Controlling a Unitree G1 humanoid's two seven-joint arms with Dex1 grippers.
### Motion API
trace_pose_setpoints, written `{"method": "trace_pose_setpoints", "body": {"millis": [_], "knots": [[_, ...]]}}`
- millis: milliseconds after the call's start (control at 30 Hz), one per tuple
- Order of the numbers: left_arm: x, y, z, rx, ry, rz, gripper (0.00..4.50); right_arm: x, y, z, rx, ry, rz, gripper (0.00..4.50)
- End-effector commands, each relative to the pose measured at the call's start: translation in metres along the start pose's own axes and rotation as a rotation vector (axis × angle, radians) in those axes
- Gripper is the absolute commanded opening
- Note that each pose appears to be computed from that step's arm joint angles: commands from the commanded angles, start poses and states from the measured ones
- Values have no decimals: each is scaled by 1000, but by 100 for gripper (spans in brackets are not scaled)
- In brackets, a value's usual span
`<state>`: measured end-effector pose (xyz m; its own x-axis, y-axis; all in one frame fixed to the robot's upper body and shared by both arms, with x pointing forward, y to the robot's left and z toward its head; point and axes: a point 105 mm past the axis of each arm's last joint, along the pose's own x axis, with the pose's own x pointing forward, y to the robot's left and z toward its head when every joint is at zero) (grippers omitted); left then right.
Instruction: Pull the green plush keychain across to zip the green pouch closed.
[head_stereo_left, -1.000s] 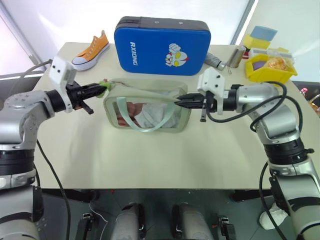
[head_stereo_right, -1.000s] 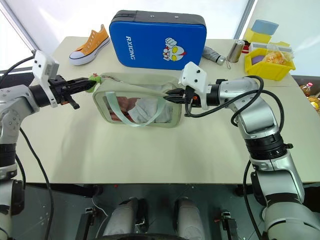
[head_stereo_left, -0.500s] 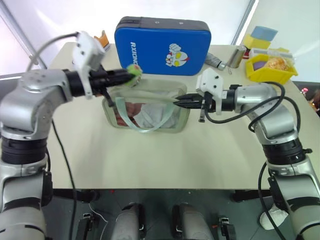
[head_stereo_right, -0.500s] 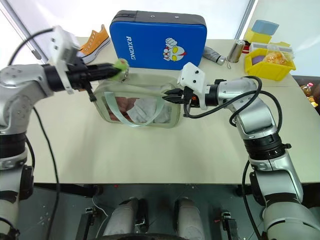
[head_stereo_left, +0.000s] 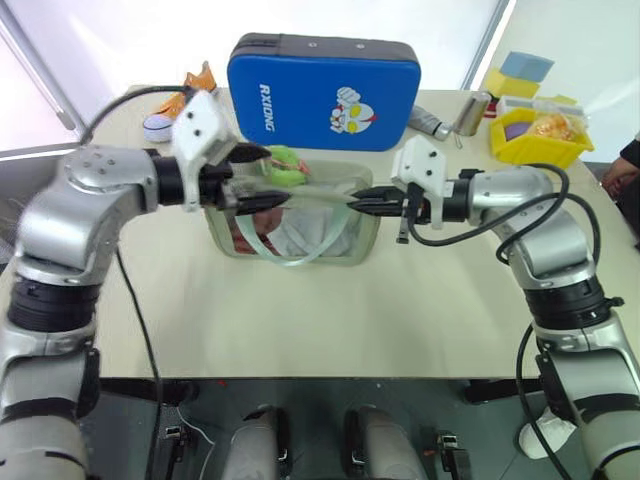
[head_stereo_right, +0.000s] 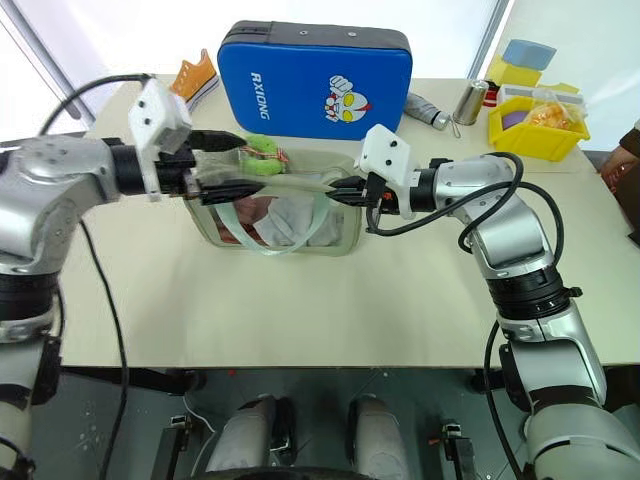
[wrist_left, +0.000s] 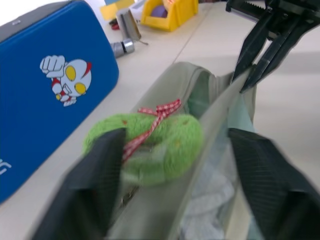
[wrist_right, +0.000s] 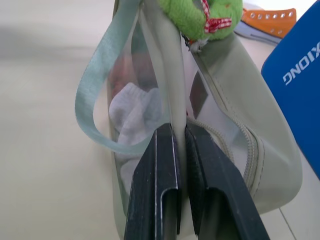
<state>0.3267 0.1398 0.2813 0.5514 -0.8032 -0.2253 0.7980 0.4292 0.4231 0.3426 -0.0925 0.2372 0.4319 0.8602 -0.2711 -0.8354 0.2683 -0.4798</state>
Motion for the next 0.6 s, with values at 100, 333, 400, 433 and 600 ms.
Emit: {"method": "trace_pose_setpoints", "body": {"millis": [100,333,400,433,600], "knots": [[-47,22,5,35,51,103,370,-4,-8,12,-45,-26,-32,0],[-40,11,-37,-15,111,104,370,-2,-9,13,-50,-30,-30,0],[-37,11,-44,-20,119,117,370,-1,-9,14,-53,-32,-25,0],[-36,11,-49,-17,131,125,370,-1,-8,16,-54,-34,-22,0],[-33,17,-69,-33,148,179,312,-1,-6,19,-60,-39,-13,0]]}}
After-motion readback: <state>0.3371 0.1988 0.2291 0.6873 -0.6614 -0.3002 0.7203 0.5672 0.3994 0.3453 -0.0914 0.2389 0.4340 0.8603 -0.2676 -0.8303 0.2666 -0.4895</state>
